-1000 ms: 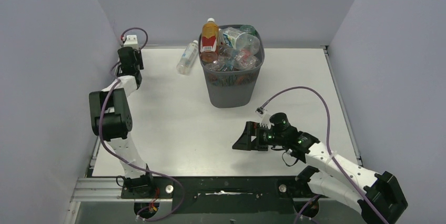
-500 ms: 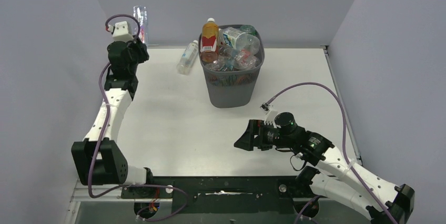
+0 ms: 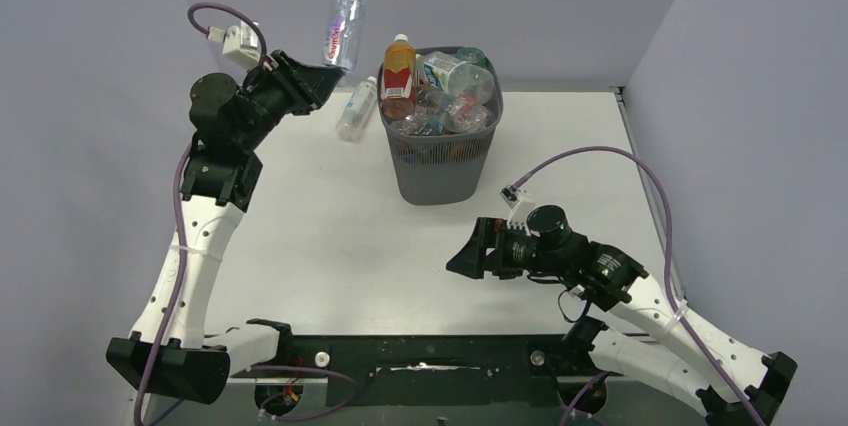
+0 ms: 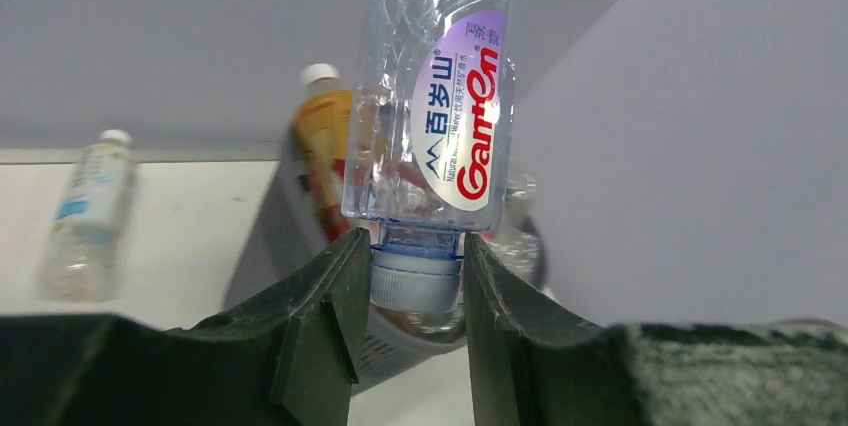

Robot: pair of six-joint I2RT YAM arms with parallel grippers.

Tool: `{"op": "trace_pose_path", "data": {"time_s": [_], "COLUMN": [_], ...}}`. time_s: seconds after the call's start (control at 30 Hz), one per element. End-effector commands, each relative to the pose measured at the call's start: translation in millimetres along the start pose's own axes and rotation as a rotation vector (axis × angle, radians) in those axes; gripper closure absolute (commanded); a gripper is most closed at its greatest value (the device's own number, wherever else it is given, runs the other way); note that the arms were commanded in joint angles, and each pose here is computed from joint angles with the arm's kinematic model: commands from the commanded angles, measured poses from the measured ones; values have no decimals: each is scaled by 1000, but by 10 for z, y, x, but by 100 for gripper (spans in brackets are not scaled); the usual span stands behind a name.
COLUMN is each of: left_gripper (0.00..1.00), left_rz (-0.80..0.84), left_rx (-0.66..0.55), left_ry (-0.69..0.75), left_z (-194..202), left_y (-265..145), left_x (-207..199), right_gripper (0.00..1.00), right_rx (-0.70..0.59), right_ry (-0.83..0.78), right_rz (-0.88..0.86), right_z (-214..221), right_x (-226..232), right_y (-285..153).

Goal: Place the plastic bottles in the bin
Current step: Place the plastic bottle in the trash bin.

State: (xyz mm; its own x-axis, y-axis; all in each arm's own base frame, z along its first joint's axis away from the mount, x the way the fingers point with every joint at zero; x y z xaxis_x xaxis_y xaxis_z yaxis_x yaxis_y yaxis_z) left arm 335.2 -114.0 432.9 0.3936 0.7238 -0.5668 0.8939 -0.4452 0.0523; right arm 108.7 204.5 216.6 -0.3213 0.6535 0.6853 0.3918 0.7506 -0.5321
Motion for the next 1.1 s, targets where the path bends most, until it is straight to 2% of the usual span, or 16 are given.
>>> {"op": "trace_pose_path", "data": {"time_s": [0.0,0.2,0.33,0.57,0.77,1.07], "left_gripper": [76,76,77,80,80,80], "left_rz": [251,378,395,315,248,178], "left_rx": [-6,52,88,49,4,0], "left_ry": [-125,-270,-371,-481,-526,-592], "left_z": [-189,56,285,541,676,930], "left_y": [-11,167,342,566,568,583], "left_x": [-779,-1415,-1579,-1408,-1417,-1334], "right_gripper": [2,2,2,2,2,2], "right_rx": [-54,-78,-93,-113,-106,-111], "right_ry": [-30,-34,-34,-38,-48,-48], "right_rz": [-37,-35,-31,-30,-31,-49], "right_z": [-225,-328,-370,-396,-388,-338], "right_x": [241,337,379,407,412,400], "right_y": [-68,-120,-190,-282,-301,-363]}}
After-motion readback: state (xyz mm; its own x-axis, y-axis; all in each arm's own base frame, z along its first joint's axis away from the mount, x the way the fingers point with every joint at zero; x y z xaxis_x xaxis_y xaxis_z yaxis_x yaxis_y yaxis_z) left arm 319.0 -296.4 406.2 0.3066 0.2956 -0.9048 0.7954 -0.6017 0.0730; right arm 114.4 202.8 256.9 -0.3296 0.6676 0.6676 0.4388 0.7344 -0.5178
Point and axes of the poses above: each gripper's point midway between its finger pads, its own y axis out along the fingers, its own x axis along the line the jaws close on, z = x × y, the point moved 4 cm from there along -y, back along the fingers, and after that the axes turned 1 degree about -y, right-handed, at the moved point
